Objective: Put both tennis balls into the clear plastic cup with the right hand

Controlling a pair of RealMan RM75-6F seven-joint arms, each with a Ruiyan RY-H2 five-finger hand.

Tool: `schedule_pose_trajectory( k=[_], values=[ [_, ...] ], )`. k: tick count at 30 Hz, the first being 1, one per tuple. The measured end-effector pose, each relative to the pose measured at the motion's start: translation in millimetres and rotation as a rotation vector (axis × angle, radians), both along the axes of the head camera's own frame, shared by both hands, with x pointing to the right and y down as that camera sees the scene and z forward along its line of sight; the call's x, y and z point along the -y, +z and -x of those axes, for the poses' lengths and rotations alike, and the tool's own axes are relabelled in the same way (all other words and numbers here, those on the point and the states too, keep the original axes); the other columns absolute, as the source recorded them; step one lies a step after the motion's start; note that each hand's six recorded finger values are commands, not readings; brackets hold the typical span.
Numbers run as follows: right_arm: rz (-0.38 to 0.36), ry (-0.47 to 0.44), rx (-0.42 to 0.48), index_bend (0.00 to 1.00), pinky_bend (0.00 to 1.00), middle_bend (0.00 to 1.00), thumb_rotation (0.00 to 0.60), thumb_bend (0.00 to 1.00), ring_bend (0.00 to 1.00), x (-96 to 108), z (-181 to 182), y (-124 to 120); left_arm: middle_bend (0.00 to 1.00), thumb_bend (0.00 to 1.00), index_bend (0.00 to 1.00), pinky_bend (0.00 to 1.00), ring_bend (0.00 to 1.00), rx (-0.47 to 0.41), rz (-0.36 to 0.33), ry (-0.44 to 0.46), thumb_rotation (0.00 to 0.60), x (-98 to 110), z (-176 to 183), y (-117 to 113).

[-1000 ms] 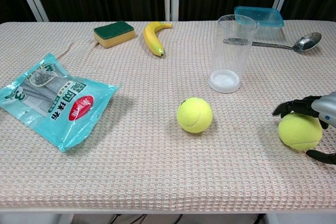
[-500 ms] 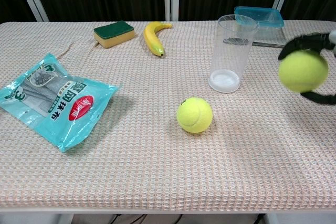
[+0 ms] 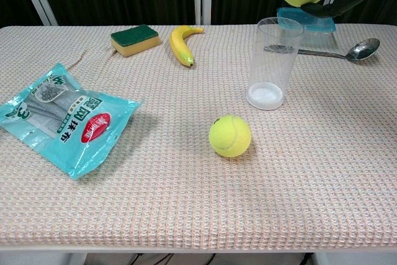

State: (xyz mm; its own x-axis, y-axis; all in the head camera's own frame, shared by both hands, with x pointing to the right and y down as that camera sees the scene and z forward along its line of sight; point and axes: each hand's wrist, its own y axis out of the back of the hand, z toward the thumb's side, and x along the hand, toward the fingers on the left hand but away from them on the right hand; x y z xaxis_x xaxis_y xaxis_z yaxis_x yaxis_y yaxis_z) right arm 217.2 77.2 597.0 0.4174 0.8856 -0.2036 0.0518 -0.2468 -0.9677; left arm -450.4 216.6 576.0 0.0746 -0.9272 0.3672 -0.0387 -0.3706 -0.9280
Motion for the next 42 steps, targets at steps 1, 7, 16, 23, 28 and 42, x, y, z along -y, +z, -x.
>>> schedule_pose_trajectory(
  k=[1,7,16,23,28,42],
  values=[
    [0.005,0.003,-0.001,0.69,0.73,0.52,0.6,0.44,0.53,3,2,2,0.0,0.03,0.0,0.0,0.0,-0.001,0.001,-0.002,0.6,0,0,0],
    [0.046,0.022,-0.02,0.54,0.67,0.47,0.6,0.37,0.43,13,7,16,0.0,0.03,0.0,0.0,0.0,0.0,0.002,0.0,0.6,2,1,0],
    [0.134,0.035,-0.014,0.03,0.01,0.06,0.6,0.21,0.0,17,7,32,0.0,0.03,0.0,0.0,0.0,-0.01,-0.006,-0.005,0.6,5,0,-1],
    [0.145,0.028,0.016,0.0,0.0,0.02,0.6,0.2,0.0,18,7,29,0.0,0.03,0.0,0.0,0.0,-0.011,-0.008,0.0,0.6,6,-1,-2],
    [0.137,0.014,0.056,0.0,0.0,0.03,0.6,0.2,0.0,14,8,19,0.0,0.03,0.0,0.0,0.0,-0.011,-0.008,-0.002,0.6,5,-1,-2],
    [0.125,-0.292,0.084,0.02,0.02,0.08,0.6,0.21,0.0,-54,49,3,0.0,0.03,0.0,0.0,0.0,-0.009,-0.016,-0.022,0.6,0,5,-6]
  ],
)
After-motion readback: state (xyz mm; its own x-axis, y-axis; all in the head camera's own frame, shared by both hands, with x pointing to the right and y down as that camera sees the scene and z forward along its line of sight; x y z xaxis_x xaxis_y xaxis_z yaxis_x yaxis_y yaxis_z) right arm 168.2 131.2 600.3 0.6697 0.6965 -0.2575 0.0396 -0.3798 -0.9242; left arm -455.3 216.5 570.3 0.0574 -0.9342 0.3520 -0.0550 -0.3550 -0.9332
